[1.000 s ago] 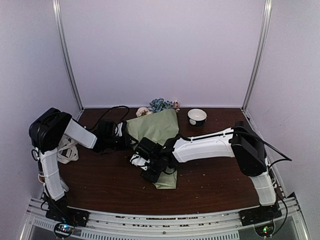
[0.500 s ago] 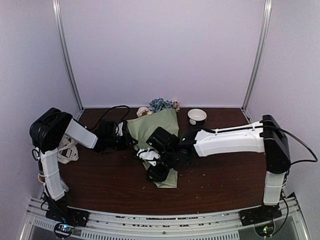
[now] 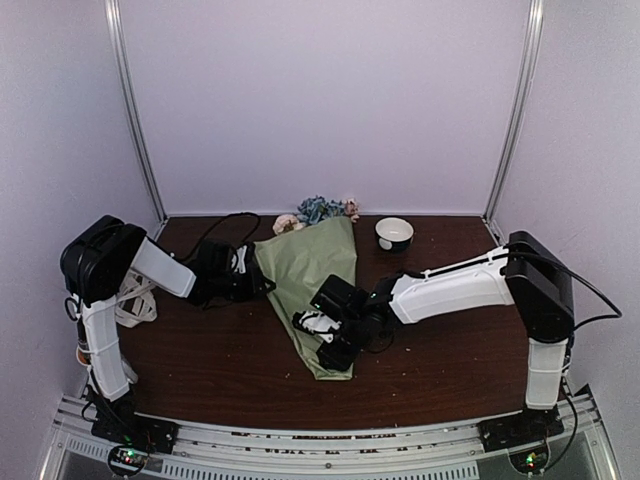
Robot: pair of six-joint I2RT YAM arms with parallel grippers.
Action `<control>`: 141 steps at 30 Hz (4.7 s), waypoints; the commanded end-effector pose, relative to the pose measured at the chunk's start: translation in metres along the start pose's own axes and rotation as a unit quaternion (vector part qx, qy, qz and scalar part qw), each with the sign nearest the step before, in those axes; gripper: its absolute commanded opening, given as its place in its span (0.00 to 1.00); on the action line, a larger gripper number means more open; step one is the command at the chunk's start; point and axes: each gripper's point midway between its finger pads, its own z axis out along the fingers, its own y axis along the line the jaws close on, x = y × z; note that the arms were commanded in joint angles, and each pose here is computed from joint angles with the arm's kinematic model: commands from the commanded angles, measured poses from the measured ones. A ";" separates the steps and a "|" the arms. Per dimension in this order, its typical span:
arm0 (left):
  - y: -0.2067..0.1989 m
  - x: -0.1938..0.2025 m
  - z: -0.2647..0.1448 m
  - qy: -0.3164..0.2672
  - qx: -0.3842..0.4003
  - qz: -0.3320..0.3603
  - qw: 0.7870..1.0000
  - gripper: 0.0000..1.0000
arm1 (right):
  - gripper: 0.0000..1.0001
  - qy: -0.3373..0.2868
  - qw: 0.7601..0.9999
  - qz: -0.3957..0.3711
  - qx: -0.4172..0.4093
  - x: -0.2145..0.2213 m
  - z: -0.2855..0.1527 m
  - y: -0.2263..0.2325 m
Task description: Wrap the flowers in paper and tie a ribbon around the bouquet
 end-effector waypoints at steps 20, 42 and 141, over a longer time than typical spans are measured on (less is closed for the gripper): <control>0.018 0.004 0.001 0.011 -0.029 0.013 0.999 0.00 | 0.38 -0.047 0.993 0.095 0.052 -0.017 -0.027 -0.093; 0.019 0.005 -0.001 0.018 -0.038 0.022 0.999 0.00 | 0.67 -0.186 0.893 0.400 -0.088 -0.041 -0.049 -0.171; -0.273 -0.139 -0.333 -0.251 -0.051 0.421 0.870 0.00 | 0.00 -0.177 0.909 0.356 -0.122 -0.076 -0.007 -0.145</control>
